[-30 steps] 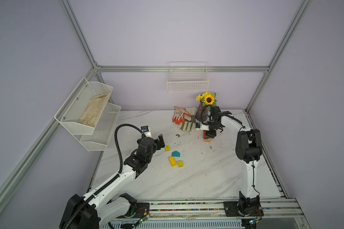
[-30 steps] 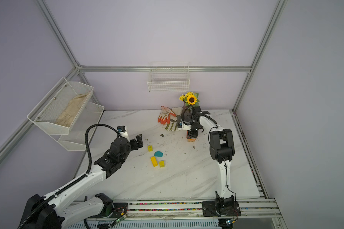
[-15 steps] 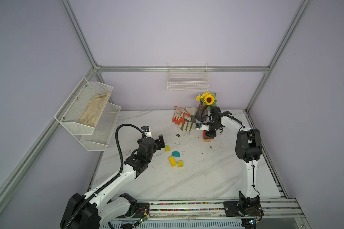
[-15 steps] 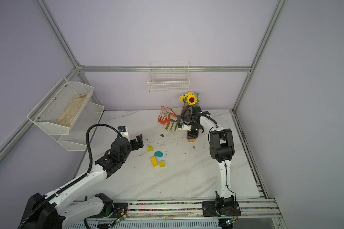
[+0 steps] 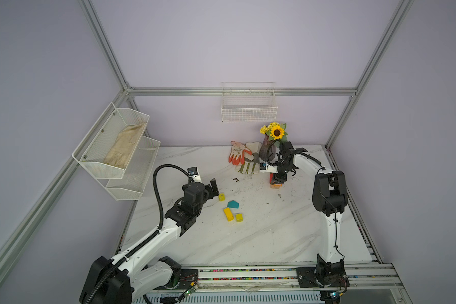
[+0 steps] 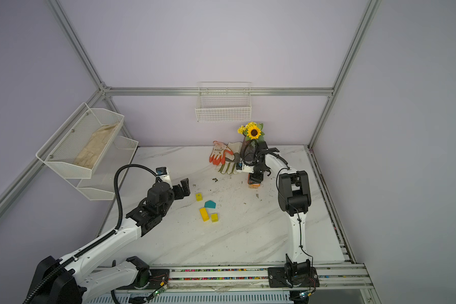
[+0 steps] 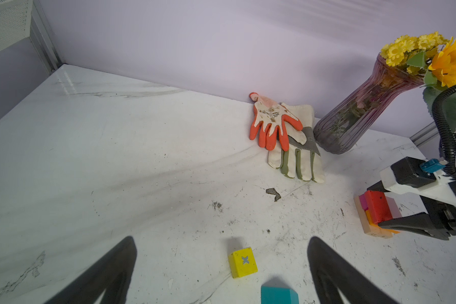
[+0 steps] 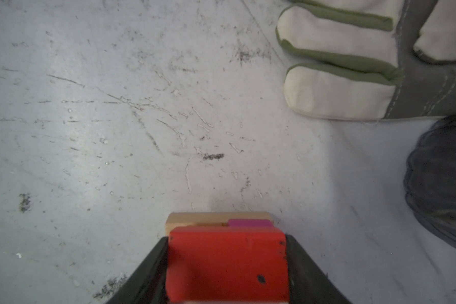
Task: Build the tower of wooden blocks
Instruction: 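Lower the red block onto the top of the stack with the right gripper, then open the right gripper and lift it away from the red block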
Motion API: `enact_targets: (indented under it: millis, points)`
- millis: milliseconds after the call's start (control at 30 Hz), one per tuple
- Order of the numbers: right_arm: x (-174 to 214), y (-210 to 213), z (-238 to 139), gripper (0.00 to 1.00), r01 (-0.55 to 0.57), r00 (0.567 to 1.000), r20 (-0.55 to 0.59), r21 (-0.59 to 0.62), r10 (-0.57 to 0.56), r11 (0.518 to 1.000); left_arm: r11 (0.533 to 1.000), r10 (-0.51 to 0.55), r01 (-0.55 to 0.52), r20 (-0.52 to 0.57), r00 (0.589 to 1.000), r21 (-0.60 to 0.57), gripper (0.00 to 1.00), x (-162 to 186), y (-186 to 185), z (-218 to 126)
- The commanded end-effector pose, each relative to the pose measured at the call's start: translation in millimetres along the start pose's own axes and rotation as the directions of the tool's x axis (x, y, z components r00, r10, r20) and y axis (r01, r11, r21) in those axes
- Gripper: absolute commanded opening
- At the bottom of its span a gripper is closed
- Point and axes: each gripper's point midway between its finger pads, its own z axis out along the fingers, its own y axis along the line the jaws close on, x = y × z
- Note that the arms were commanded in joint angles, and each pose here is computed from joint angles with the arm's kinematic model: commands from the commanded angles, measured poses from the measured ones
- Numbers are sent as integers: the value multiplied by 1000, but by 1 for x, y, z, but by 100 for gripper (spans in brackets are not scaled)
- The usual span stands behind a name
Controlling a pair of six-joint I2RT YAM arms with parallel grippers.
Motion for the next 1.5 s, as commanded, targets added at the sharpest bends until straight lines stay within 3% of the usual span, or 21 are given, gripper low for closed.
enact_targets:
  millis: [0,333,400,733,867,1067,1200,1267,1400,1467]
  points:
    - [6,2,-1,45,-12,1000,-6,-3,12,1000,1000,-10,10,44,999,15,99,-14,-4,-1]
    - [2,-2,-10,59,-16,1000,25,19,16,1000,1000,-10,10,43,999,15,100,-14,-4,-1]
    - [2,-2,-12,68,-18,999,30,20,17,1000,1000,-10,10,43,999,15,100,-14,-5,-1]
    - [0,-4,-17,71,-20,999,41,30,19,999,1000,-11,10,43,999,18,100,-14,-5,0]
    - [-24,-12,-35,76,-9,988,151,60,0,998,1000,-10,9,42,999,18,100,-14,-5,0]
    - [-66,-31,-85,74,-44,935,353,168,-18,985,1000,-31,31,48,998,3,100,-13,-2,0]
    - [-86,-52,-132,75,-185,882,471,296,26,937,997,-71,72,68,995,-17,100,-16,3,-2]
    - [-99,-57,-164,75,-276,824,566,346,35,897,997,-70,72,69,995,-19,100,-19,3,-4]
    - [-121,-49,-229,74,-459,631,776,355,17,815,999,-40,38,47,998,34,100,-20,-7,-7]
    - [-122,-38,-249,67,-552,498,867,297,23,779,996,-20,17,33,999,92,99,-19,-18,-7]
